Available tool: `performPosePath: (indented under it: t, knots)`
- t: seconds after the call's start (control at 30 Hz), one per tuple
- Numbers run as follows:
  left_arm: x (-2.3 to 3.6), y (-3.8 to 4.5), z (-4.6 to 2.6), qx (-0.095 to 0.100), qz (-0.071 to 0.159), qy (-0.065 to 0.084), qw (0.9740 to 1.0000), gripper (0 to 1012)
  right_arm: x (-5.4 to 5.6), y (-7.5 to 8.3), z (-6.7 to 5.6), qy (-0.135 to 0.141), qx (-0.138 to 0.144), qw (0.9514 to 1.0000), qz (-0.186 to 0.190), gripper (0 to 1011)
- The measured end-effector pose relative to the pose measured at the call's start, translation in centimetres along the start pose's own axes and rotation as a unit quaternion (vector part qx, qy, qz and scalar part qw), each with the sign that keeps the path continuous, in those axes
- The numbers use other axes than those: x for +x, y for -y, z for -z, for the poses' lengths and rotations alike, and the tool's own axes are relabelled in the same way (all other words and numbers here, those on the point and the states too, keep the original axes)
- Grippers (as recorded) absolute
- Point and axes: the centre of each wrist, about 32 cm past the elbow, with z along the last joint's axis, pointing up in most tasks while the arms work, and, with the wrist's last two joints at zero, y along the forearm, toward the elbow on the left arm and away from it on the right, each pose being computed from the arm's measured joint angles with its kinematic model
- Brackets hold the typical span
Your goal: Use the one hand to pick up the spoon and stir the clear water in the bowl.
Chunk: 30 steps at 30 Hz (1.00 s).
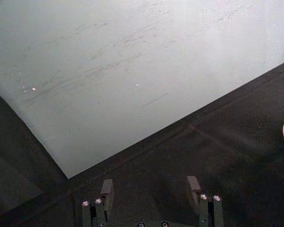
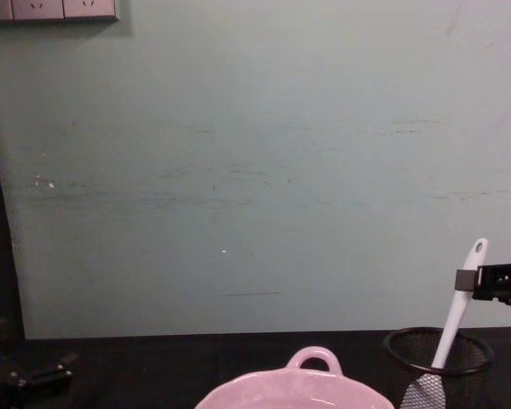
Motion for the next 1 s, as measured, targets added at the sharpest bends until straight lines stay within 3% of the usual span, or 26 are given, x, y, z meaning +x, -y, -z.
performPosePath:
  t: [0.2, 0.27, 0.3, 0.43, 0.6, 0.8, 1.0]
  knots:
    - [0.0, 0.0, 0.0, 0.0, 0.0, 0.0, 1.0, 1011, 0.0, 0.0, 0.0, 0.001, 0.0, 1.0, 0.001, 509]
    - [0.0, 0.0, 0.0, 0.0, 0.0, 0.0, 1.0, 1011, 0.0, 0.0, 0.0, 0.001, 0.0, 1.0, 0.001, 541]
    - [0.0, 0.0, 0.0, 0.0, 0.0, 0.0, 1.0, 1011, 0.0, 0.0, 0.0, 0.001, 0.0, 1.0, 0.001, 609]
    - [0.0, 0.0, 0.0, 0.0, 0.0, 0.0, 1.0, 1011, 0.0, 0.0, 0.0, 0.001, 0.001, 1.0, 0.001, 684]
    - [0.0, 0.0, 0.0, 0.0, 0.0, 0.0, 1.0, 1011, -0.1, 0.0, 0.0, 0.004, 0.001, 1.0, 0.002, 861]
    - [0.0, 0.0, 0.0, 0.0, 0.0, 0.0, 1.0, 1011, -1.1, 0.8, -0.1, 0.066, 0.003, 0.9975, 0.025, 1004]
    - [0.0, 0.0, 0.0, 0.0, 0.0, 0.0, 1.0, 1011, -2.2, 2.4, 0.1, 0.131, 0.009, 0.99, 0.051, 1004]
